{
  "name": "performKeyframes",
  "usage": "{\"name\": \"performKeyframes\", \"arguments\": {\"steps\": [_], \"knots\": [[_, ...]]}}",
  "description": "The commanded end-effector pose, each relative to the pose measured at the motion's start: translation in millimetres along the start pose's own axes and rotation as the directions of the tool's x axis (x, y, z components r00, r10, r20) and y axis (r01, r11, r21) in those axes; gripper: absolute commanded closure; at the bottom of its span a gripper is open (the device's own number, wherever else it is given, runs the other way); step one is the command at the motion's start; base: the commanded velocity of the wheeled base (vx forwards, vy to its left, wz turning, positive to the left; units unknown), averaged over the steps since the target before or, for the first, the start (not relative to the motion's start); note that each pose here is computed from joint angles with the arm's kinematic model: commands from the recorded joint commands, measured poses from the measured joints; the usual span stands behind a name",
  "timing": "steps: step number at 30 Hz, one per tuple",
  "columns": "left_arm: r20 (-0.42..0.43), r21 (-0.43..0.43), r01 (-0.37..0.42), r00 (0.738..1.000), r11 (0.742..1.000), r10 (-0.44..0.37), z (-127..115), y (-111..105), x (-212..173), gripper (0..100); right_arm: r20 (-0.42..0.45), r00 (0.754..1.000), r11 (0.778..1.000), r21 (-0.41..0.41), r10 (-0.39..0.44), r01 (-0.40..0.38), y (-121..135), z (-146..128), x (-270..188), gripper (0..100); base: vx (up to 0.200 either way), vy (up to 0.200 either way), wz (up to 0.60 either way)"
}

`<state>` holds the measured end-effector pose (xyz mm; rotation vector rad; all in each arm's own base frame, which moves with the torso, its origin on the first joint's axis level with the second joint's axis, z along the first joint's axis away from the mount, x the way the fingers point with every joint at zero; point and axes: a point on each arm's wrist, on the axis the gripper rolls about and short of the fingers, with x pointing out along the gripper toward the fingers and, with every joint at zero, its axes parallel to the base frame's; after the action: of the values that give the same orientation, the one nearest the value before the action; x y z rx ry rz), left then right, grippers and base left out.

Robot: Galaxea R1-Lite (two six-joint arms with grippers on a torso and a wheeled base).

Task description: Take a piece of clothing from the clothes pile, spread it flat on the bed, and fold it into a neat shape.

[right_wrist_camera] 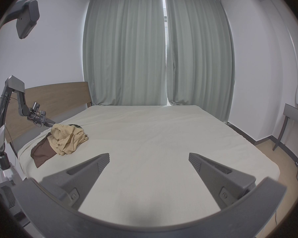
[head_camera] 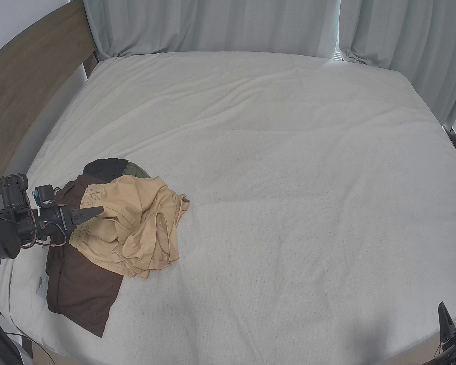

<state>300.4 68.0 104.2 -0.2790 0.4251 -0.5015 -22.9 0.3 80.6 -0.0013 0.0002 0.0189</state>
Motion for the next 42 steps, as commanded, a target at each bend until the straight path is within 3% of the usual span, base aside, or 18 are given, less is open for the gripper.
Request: {"name": "performKeyframes", "arguments": {"steps": [1,37,38,42], "knots": [[-0.011,0.007,0.023,1.000,1.000,-0.023,-1.5,-4.1,7.3,0,0.000,1.000,1.000,0.000,0.001,-0.001,0.0,-4.8,0.0,0,0.000,0.000,0.00],[-0.011,0.039,0.077,0.997,0.996,-0.076,-19.8,-0.2,38.1,0,0.000,1.000,1.000,0.000,0.001,-0.001,0.0,-4.8,0.0,0,0.000,0.000,0.00],[-0.011,0.039,0.077,0.997,0.996,-0.076,-19.8,-0.2,38.1,100,0.000,1.000,1.000,0.000,0.001,-0.001,0.0,-4.8,0.0,0,0.000,0.000,0.00],[-0.018,0.038,0.077,0.997,0.996,-0.076,-22.6,-0.4,37.7,100,0.000,1.000,1.000,0.000,0.001,-0.001,0.0,-4.8,0.0,0,0.000,0.000,0.00]]}}
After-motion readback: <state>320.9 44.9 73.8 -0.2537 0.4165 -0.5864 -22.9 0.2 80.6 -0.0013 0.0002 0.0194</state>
